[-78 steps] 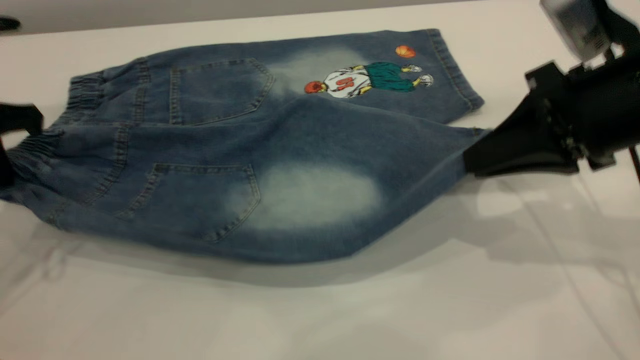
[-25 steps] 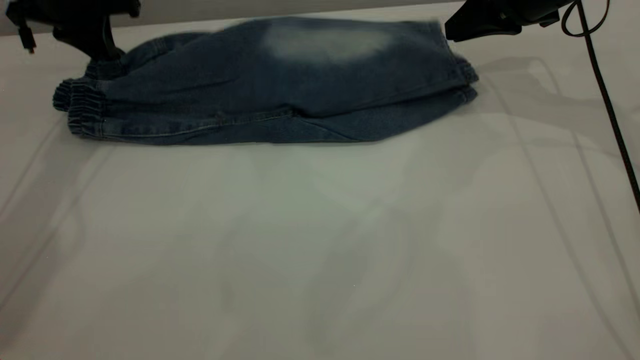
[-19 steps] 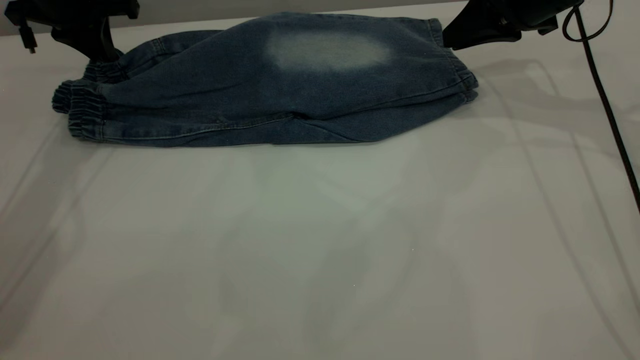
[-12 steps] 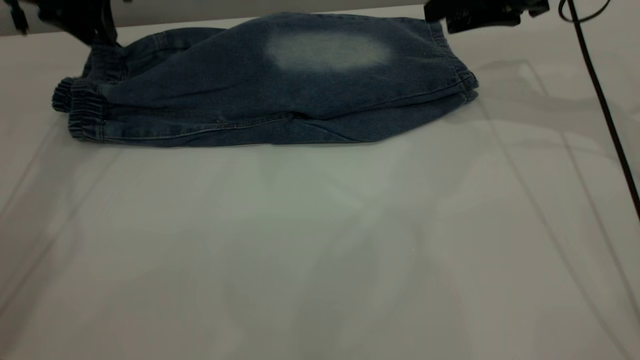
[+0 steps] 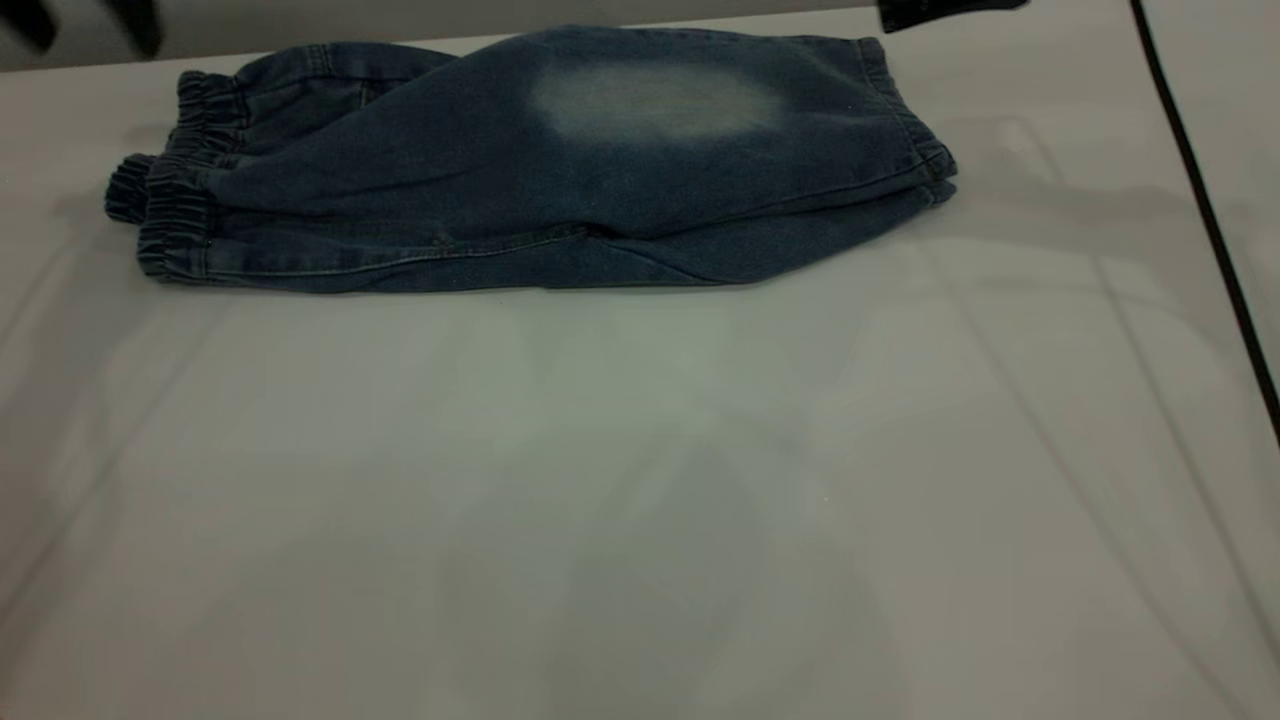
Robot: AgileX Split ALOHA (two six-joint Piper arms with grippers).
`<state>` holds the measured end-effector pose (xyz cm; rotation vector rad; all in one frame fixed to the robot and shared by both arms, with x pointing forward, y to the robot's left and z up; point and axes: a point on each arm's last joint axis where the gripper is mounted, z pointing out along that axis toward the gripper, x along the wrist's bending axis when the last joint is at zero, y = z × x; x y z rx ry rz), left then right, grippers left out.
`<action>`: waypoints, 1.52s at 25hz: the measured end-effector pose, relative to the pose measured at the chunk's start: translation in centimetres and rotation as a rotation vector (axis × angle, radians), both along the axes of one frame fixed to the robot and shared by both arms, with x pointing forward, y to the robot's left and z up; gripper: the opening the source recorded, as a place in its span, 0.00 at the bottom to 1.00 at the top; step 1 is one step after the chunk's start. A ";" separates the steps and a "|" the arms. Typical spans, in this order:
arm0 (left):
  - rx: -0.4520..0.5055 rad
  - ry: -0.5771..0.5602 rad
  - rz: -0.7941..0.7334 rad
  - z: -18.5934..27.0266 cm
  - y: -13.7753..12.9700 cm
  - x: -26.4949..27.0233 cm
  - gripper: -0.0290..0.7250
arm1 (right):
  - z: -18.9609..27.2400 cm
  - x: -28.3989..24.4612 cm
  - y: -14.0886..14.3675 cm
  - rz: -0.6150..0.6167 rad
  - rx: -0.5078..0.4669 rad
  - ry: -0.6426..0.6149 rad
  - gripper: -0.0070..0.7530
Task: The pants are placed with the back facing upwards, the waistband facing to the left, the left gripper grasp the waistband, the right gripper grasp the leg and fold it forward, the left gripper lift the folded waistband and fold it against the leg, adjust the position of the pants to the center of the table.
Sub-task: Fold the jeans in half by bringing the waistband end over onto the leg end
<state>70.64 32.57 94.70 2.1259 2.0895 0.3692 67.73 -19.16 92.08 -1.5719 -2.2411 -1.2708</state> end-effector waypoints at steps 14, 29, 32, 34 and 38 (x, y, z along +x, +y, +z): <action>-0.246 0.082 -0.006 -4.5 1.2 0.1 0.77 | 0.4 -0.2 1.6 0.032 -0.029 0.032 0.67; -0.420 0.114 -0.031 -8.9 2.7 0.0 0.77 | 0.4 -0.1 1.5 0.014 -0.037 0.028 0.66; -0.478 0.127 -0.057 -9.5 2.1 0.0 0.77 | 0.2 -0.2 1.8 0.031 -0.069 0.023 0.66; -0.510 0.119 -0.067 -9.3 1.9 0.0 0.77 | 0.1 -0.3 2.3 0.041 -0.098 0.005 0.66; -0.550 0.104 -0.079 -9.1 1.5 0.1 0.76 | 0.1 -0.2 4.0 0.025 -0.139 -0.051 0.66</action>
